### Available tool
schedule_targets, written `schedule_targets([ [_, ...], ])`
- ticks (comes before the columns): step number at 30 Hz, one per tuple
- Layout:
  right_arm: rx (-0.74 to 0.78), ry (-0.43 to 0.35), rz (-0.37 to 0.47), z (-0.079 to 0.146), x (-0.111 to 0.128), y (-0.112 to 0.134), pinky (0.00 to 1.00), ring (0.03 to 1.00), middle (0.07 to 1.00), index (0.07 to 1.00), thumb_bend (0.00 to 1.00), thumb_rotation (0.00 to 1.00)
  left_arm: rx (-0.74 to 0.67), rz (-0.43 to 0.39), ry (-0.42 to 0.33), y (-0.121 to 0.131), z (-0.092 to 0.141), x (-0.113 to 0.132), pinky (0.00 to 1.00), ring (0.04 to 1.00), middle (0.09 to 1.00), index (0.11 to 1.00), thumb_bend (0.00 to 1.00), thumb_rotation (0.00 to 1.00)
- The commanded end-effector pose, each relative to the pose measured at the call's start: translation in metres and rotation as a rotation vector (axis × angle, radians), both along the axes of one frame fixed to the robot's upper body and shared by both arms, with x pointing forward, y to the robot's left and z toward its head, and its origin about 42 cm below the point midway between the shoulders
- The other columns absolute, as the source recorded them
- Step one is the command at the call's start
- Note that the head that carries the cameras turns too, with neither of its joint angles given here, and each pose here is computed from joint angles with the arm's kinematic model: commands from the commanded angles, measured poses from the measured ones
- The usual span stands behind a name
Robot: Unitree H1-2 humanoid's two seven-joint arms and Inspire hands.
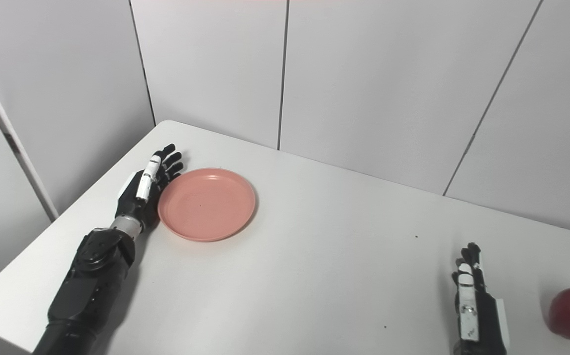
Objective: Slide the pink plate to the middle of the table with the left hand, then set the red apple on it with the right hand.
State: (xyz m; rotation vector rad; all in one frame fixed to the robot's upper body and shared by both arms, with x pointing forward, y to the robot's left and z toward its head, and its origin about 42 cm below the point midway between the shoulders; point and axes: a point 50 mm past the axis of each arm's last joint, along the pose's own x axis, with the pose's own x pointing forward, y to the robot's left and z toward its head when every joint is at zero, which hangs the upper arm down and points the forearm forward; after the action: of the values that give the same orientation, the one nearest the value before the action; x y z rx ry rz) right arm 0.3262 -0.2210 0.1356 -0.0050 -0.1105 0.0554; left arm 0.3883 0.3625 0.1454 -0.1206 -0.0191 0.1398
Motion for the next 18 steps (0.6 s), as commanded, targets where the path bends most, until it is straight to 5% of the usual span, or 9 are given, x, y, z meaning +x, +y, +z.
schedule_targets([
  [1,0.011,-0.058,0.011,0.014,0.005,0.003,1.0,0.995,0.993,1.0,0.13,1.0,0.01,-0.049,-0.008,-0.014,0.01,0.009,0.93,0.948,0.944,0.917,0.3,1.0],
  [18,-0.006,-0.054,-0.003,0.015,0.004,0.008,1.0,0.982,0.986,0.994,0.11,1.0,-0.009,-0.146,0.011,-0.055,0.001,0.022,0.98,0.96,0.95,0.927,0.3,1.0],
])
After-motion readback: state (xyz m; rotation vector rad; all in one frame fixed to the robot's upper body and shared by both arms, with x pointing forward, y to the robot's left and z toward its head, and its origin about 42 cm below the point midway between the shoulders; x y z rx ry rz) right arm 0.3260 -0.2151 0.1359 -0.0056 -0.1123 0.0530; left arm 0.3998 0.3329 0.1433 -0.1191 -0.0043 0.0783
